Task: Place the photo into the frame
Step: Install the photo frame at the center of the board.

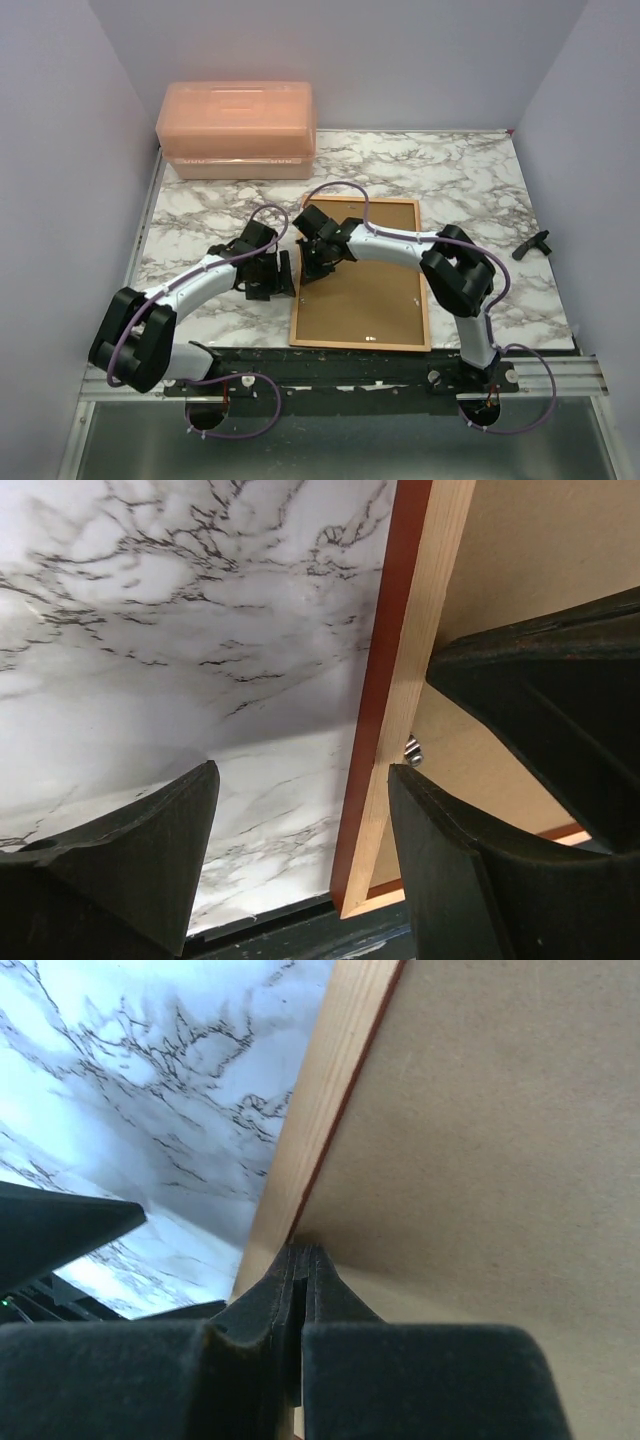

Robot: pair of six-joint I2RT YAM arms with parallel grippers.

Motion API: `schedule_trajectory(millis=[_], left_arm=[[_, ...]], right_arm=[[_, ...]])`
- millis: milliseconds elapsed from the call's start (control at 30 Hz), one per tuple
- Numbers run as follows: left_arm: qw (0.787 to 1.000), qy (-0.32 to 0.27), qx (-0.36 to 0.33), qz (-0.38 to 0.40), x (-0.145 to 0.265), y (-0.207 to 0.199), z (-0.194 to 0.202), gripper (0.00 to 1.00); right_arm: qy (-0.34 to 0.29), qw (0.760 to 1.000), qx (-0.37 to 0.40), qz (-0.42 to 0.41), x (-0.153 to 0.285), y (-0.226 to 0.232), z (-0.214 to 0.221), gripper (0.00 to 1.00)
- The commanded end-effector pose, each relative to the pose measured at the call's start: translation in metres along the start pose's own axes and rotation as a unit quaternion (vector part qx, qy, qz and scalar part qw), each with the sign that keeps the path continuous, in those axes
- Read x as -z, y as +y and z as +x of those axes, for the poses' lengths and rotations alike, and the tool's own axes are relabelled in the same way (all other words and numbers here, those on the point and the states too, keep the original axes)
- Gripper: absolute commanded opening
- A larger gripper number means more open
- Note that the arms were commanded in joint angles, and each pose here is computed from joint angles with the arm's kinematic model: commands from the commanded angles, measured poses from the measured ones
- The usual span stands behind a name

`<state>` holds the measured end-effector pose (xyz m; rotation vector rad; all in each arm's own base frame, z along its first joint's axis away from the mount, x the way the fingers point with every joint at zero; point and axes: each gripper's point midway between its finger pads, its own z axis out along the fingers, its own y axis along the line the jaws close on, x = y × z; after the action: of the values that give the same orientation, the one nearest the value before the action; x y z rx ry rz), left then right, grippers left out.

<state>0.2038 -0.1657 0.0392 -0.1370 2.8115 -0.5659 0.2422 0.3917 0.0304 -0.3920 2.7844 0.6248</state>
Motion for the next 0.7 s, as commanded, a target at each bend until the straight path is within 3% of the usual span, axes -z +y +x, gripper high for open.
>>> schedule_trajectory(millis=[0,333,600,667], left_arm=[[0.999,0.002,-0.023,-0.028,-0.008,-0.004,-0.001,0.7],[0.998,0.014,-0.04,-0.051,-0.022,-0.011,0.009,0.63],[0.997,0.023,-0.034,-0.07,-0.033,-0.009,0.016,0.62],[0.997,0.027,-0.024,-0.071,-0.036,-0.009,0.019,0.62]], right_arm=[[0.058,0.992,0.004,0.11,-0.034,-0.042,0.047,0.0],[0.085,0.983,-0.021,0.163,-0.04,-0.084,0.093,0.0],[0.095,0.983,-0.03,0.154,-0.04,-0.085,0.104,0.0],[0.122,0.984,-0.05,0.121,-0.044,-0.081,0.122,0.0]])
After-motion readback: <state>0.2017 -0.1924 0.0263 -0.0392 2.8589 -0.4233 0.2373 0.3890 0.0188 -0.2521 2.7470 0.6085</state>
